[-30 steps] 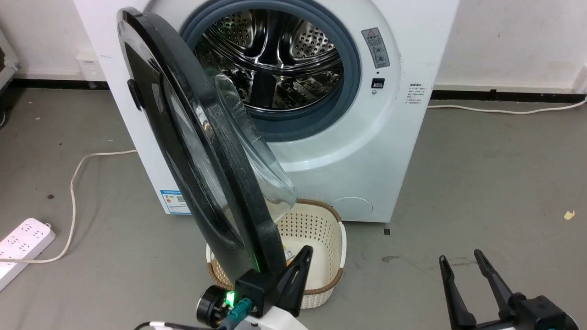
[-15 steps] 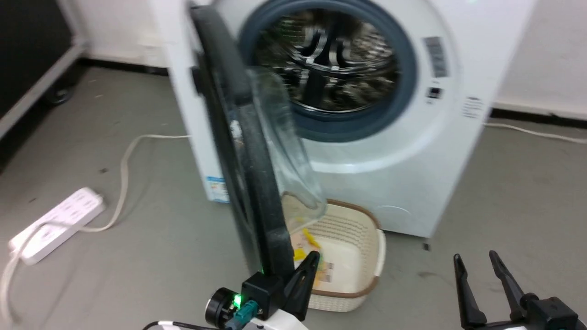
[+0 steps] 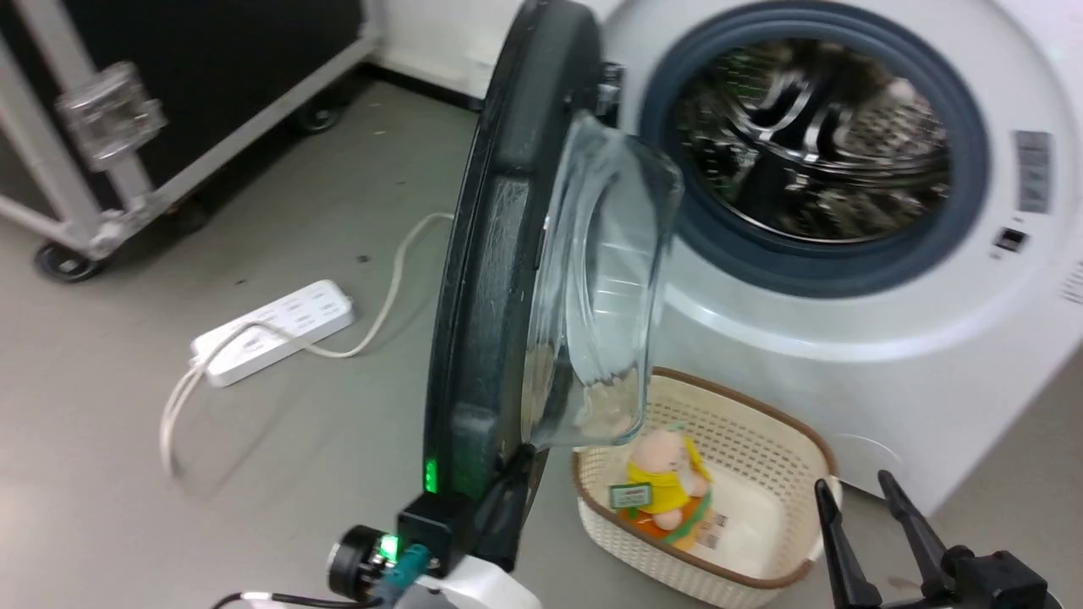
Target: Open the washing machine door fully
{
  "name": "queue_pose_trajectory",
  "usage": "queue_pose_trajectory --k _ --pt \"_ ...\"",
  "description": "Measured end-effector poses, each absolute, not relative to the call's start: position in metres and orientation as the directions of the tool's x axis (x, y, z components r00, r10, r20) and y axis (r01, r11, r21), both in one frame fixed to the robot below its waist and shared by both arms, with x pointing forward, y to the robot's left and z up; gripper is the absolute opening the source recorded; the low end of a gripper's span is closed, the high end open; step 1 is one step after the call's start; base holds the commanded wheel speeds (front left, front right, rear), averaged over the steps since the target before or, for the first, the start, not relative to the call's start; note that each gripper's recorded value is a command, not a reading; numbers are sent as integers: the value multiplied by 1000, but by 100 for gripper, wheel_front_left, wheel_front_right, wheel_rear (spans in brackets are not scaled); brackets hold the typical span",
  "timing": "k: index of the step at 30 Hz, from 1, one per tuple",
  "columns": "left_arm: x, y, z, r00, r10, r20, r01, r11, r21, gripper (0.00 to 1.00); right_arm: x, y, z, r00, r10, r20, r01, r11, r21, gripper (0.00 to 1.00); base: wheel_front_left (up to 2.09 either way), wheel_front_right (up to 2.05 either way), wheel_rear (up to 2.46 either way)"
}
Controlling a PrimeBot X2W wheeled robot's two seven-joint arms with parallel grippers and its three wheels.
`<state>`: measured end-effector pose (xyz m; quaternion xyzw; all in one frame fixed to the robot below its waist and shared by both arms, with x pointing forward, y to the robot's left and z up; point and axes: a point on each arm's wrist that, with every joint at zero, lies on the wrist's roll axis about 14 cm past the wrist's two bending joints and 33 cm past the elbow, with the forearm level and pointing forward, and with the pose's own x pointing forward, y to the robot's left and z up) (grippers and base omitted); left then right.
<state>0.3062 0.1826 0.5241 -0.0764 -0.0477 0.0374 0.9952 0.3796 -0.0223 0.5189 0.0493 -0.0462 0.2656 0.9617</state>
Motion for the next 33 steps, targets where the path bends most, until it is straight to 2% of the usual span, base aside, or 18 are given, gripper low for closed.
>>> queue_pose_trajectory --k 15,25,26,33 --pt "290 300 521 914 404 36 -394 906 -153 0 390 15 485 791 610 33 -611 788 80 100 0 0 0" --pt "301 399 528 819 573 27 -571 819 -61 0 415 -3 449 798 601 -40 -598 798 73 100 0 0 0" --pt "304 425 530 796 604 20 -604 797 -30 0 423 -11 441 806 589 -52 -585 808 72 100 0 0 0" --pt "321 469 533 764 646 2 -646 764 -2 0 434 -33 422 829 550 -103 -545 835 71 100 0 0 0"
